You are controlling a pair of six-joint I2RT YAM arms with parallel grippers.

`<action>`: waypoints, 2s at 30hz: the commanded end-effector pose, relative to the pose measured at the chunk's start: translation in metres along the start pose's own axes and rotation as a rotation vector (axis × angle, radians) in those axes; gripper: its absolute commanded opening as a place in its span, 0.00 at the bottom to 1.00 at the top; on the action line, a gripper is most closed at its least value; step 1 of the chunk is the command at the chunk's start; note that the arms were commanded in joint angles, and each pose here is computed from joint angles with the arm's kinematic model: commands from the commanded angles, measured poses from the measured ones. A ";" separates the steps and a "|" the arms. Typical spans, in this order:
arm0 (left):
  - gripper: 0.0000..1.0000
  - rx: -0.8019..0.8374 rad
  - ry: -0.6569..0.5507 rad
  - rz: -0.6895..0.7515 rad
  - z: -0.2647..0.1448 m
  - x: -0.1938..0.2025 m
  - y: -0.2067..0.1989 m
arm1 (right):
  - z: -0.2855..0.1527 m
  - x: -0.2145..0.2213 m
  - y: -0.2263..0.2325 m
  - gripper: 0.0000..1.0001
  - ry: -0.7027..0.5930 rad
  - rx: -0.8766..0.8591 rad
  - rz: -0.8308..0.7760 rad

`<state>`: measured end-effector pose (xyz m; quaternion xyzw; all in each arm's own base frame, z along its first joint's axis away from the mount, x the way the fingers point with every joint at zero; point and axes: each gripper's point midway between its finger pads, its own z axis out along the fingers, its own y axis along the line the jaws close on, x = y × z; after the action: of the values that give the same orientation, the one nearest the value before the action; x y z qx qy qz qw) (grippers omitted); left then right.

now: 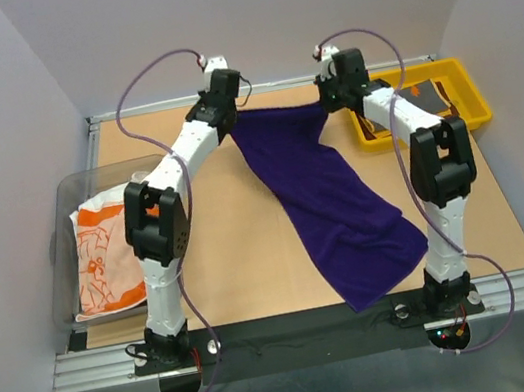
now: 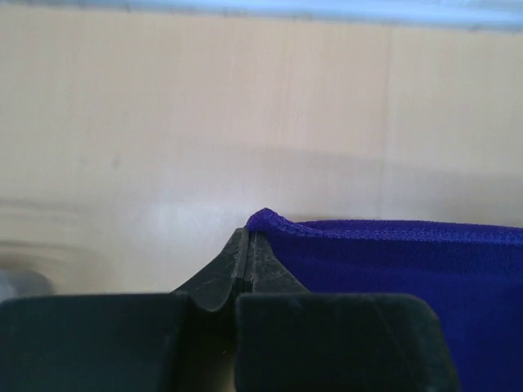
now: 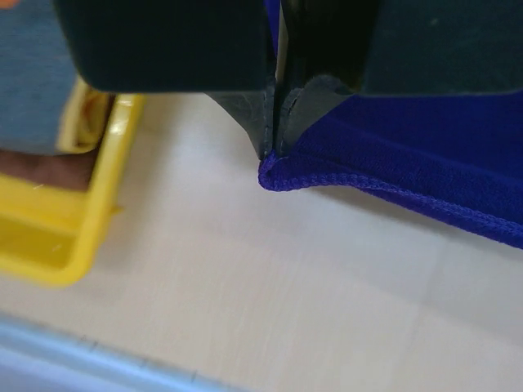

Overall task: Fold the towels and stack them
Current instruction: Flatten out the crumpled towel

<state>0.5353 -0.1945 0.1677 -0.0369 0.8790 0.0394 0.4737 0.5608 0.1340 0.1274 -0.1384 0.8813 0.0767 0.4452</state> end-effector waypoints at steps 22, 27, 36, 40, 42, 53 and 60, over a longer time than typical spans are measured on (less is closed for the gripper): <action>0.00 0.514 -1.078 -0.045 -0.516 -0.230 0.115 | -0.484 -0.239 0.067 0.01 -1.035 -0.109 -0.286; 0.00 0.583 -1.159 -0.024 -0.556 -0.227 0.139 | -0.543 -0.238 0.083 0.01 -1.140 -0.158 -0.321; 0.00 0.397 -1.160 -0.118 -0.553 -0.258 0.165 | -0.558 -0.268 0.087 0.00 -1.199 -0.181 -0.315; 0.00 0.180 -1.056 -0.134 -0.502 -0.271 0.151 | -0.524 -0.292 0.065 0.01 -1.173 -0.099 -0.243; 0.00 0.092 -1.046 -0.111 -0.483 -0.277 0.149 | -0.481 -0.300 0.051 0.01 -1.114 -0.056 -0.200; 0.00 -0.074 -0.714 0.039 -0.214 -0.263 0.108 | -0.220 -0.263 -0.001 0.01 -0.723 0.070 -0.140; 0.00 -0.050 -0.538 0.066 -0.076 -0.212 0.094 | -0.093 -0.212 -0.013 0.01 -0.590 0.066 -0.141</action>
<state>0.5628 -0.1311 0.3708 0.0459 0.7475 0.0907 0.6564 0.5893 0.1613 0.3399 -0.1819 0.7335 0.1064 0.6462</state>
